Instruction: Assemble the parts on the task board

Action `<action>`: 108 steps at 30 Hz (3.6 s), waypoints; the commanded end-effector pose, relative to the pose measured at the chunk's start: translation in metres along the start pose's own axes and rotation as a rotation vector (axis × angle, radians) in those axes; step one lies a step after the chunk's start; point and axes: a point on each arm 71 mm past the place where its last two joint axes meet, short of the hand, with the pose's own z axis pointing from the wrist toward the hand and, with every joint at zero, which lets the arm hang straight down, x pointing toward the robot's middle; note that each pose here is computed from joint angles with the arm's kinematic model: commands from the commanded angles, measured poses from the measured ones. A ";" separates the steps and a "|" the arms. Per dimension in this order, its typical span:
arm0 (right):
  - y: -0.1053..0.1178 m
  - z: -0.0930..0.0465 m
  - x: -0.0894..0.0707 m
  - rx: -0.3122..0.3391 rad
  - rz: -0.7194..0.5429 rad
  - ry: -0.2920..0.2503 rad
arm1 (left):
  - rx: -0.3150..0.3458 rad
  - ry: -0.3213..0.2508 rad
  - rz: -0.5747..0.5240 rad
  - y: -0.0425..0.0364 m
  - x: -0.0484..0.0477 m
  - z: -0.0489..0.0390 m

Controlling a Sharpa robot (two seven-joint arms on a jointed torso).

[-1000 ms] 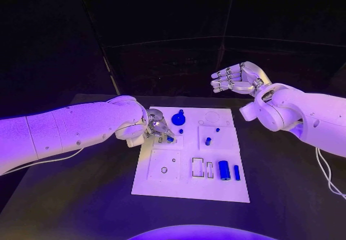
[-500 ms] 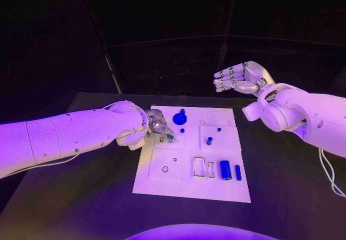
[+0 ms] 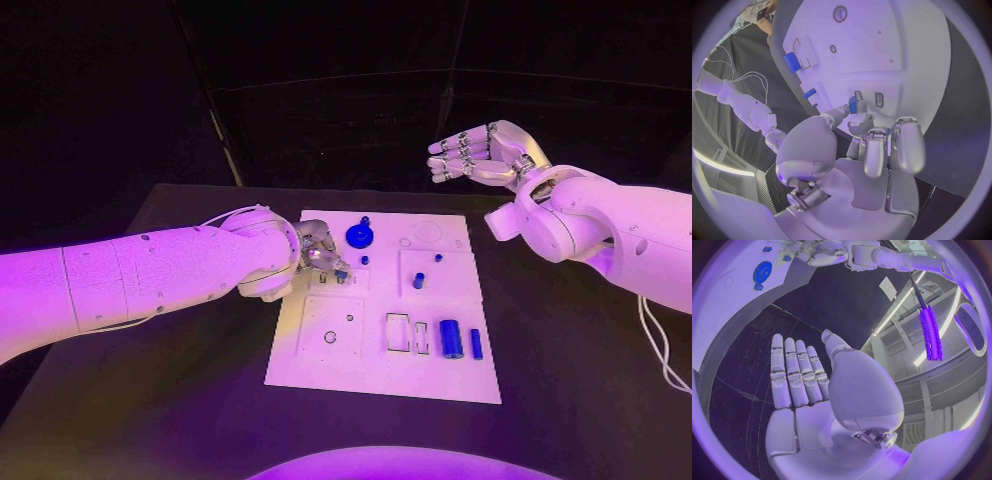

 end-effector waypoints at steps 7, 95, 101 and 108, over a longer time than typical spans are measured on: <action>0.002 0.001 0.001 -0.017 0.007 0.011 | 0.007 0.018 0.071 -0.0014 0.0021 0.0000; 0.002 0.003 0.003 -0.018 0.007 0.012 | -0.020 0.088 0.134 -0.0019 0.0034 0.0087; 0.002 0.003 0.002 -0.016 0.005 0.009 | -0.020 0.087 0.134 -0.0016 0.0032 0.0087; 0.002 0.003 0.002 -0.017 0.006 0.010 | -0.024 0.081 0.131 -0.0007 0.0021 0.0096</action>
